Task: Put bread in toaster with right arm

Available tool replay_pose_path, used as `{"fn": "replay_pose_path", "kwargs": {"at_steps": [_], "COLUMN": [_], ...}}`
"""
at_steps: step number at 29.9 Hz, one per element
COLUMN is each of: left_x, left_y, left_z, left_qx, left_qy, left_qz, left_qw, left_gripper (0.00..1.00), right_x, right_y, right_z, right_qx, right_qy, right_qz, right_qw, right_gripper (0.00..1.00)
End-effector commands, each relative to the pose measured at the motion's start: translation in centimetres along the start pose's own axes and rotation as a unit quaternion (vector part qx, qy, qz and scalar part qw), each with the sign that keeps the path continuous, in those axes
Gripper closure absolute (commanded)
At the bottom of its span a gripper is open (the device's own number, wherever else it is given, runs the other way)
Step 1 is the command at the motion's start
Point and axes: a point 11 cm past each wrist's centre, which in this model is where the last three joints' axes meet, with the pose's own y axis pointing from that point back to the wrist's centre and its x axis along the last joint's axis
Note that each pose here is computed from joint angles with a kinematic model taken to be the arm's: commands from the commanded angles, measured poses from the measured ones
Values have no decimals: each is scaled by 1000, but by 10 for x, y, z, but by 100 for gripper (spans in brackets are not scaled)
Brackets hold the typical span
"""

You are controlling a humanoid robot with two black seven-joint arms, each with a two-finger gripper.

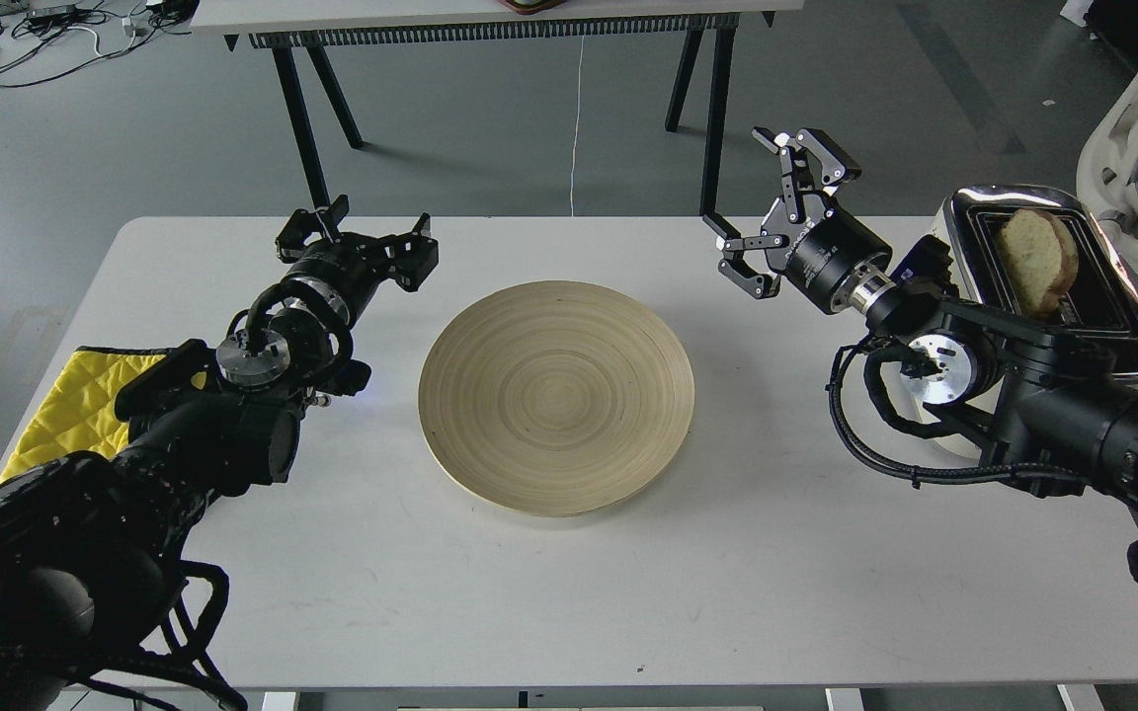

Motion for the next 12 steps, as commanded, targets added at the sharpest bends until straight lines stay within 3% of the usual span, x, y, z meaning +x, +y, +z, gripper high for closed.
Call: {"fn": "replay_pose_path", "kwargs": {"at_steps": [1,12], "left_x": [0,0], "left_y": [0,0], "left_z": [0,0], "left_qx": [0,0], "left_qy": [0,0], "left_qz": [0,0], "left_qw": [1000,1000], "left_gripper": [0,0], "right_x": [5,8], "right_y": [2,6], "right_z": [2,9], "right_qx": [5,-1], "right_qy": [-4,-6], "right_qz": [9,13], "right_qw": [1000,1000], "right_gripper": [1,1]}}
